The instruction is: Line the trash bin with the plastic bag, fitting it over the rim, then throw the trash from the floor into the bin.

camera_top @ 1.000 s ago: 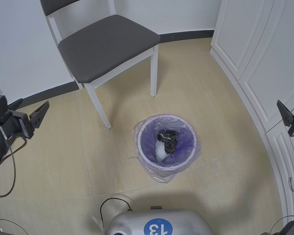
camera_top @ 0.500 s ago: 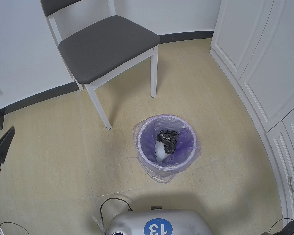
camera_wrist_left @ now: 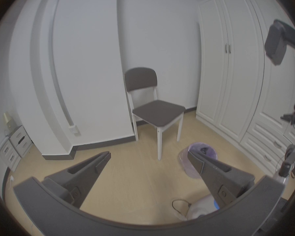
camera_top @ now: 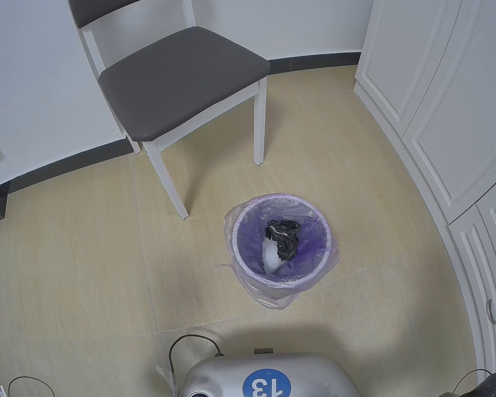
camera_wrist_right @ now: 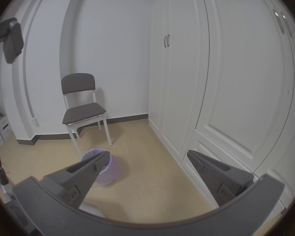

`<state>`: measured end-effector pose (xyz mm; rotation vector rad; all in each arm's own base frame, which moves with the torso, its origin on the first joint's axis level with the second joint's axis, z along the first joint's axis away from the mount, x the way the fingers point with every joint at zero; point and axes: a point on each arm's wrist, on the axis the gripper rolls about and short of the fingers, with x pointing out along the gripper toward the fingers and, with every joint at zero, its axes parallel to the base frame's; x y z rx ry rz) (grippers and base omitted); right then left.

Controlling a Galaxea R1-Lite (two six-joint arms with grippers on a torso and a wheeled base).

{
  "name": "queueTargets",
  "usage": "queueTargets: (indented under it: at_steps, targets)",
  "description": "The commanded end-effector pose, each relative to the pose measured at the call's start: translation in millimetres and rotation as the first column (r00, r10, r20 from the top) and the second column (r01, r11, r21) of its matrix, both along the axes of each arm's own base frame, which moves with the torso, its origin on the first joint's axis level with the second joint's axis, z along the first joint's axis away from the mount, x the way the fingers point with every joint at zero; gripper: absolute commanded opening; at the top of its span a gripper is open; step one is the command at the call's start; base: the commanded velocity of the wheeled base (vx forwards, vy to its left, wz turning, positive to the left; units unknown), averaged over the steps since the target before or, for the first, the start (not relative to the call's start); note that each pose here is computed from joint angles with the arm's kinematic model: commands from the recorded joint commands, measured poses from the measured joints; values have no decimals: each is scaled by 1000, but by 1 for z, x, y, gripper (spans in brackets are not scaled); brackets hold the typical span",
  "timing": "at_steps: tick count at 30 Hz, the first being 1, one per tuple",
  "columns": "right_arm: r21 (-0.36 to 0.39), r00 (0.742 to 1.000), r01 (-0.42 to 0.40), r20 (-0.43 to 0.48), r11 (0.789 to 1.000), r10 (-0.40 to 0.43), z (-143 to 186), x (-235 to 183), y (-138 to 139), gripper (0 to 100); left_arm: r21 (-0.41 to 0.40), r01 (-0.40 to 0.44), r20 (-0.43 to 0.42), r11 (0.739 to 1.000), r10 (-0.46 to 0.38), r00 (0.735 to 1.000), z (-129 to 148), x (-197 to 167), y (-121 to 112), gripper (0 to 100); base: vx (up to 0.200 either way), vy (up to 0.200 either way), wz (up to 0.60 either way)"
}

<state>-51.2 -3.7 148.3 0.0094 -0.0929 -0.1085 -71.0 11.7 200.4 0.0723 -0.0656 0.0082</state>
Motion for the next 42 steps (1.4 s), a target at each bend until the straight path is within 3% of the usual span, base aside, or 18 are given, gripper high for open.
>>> queueTargets:
  at_steps: [1,6,13,18,23,25,27,30,42]
  targets:
    - [2,1000,-2,3,1000,2,-19,1,1,100,-13,-44,58,999,45,997,-3,-16,1,100,0,0,0]
    - [2,999,-2,47,1000,2,-30,12,1,100,3,-128,21,992,128,992,-10,-15,-10,100,0,0,0]
    - [-10,998,-28,51,1000,28,-44,20,2,100,-6,-51,9,999,51,999,-32,-8,-12,100,0,0,0]
    - [-24,991,-136,17,990,136,-52,23,4,100,4,61,38,998,-61,997,-68,19,-13,100,0,0,0]
    - [-12,989,-140,-42,990,140,-67,28,4,100,-19,70,45,997,-69,997,-113,47,-13,100,0,0,0]
    - [-7,989,-140,-43,990,140,-68,28,4,100,-30,71,19,997,-71,997,-116,48,-13,100,0,0,0]
    - [-6,989,-137,-47,991,137,-68,28,4,100,-58,57,-81,997,-62,995,-126,48,-13,100,0,0,0]
    - [-7,987,-124,-106,992,122,-74,28,4,100,-58,60,-78,997,-65,995,-125,48,-13,100,0,0,0]
    - [-7,988,-119,-96,993,118,-73,28,4,100,-69,30,-67,997,-35,997,-125,48,-12,100,0,0,0]
